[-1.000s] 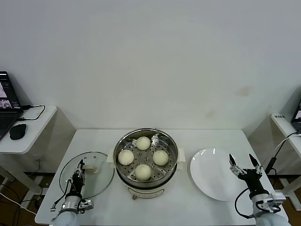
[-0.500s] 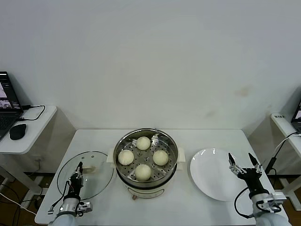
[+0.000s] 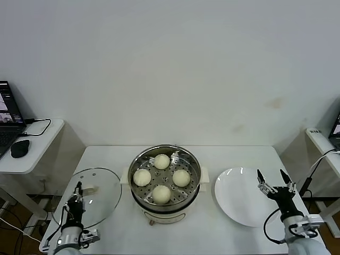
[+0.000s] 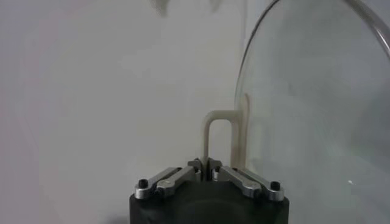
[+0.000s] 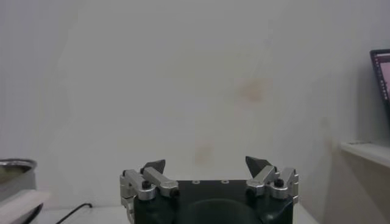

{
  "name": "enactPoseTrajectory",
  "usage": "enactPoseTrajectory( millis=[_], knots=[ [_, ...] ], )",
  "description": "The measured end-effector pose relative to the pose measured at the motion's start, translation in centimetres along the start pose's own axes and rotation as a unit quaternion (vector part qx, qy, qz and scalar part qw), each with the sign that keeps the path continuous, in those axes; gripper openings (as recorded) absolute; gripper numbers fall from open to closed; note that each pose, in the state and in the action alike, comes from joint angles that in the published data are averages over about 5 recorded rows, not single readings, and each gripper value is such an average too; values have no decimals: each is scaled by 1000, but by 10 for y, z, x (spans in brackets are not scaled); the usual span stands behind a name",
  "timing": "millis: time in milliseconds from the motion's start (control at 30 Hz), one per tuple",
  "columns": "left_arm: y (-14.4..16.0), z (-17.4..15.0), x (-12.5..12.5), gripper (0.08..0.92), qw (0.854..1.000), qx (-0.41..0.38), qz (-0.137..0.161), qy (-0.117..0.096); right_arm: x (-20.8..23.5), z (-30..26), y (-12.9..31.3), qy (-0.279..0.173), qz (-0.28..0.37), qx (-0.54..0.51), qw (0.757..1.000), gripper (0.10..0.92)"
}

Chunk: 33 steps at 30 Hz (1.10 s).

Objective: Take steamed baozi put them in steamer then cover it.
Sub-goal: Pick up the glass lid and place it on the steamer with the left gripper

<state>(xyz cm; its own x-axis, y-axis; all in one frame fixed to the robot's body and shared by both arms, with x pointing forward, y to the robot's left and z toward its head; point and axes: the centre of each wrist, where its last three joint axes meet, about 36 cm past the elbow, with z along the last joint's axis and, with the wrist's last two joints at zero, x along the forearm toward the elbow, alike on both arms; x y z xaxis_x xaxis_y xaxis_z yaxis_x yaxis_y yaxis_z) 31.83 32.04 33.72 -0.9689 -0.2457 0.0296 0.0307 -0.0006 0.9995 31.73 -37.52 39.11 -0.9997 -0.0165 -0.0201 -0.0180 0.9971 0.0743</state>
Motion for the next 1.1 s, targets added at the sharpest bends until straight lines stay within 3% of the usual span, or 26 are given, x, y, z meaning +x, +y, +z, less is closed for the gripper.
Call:
enactPoseTrajectory(
  millis=[300, 500, 767, 1100],
  knots=[
    [62, 12, -8, 133, 999, -18, -35, 35, 2, 0, 5, 0, -2, -4, 1000, 823],
    [96, 10, -13, 133, 998, -22, -48, 43, 1, 0, 6, -1, -2, -5, 1000, 823],
    [128, -12, -7, 133, 999, -15, -38, 12, -3, 1, 5, 0, 1, -4, 1000, 822],
    [150, -73, 2, 133, 999, 3, -50, -21, -5, 7, 9, 1, 6, -3, 1000, 822]
  ],
)
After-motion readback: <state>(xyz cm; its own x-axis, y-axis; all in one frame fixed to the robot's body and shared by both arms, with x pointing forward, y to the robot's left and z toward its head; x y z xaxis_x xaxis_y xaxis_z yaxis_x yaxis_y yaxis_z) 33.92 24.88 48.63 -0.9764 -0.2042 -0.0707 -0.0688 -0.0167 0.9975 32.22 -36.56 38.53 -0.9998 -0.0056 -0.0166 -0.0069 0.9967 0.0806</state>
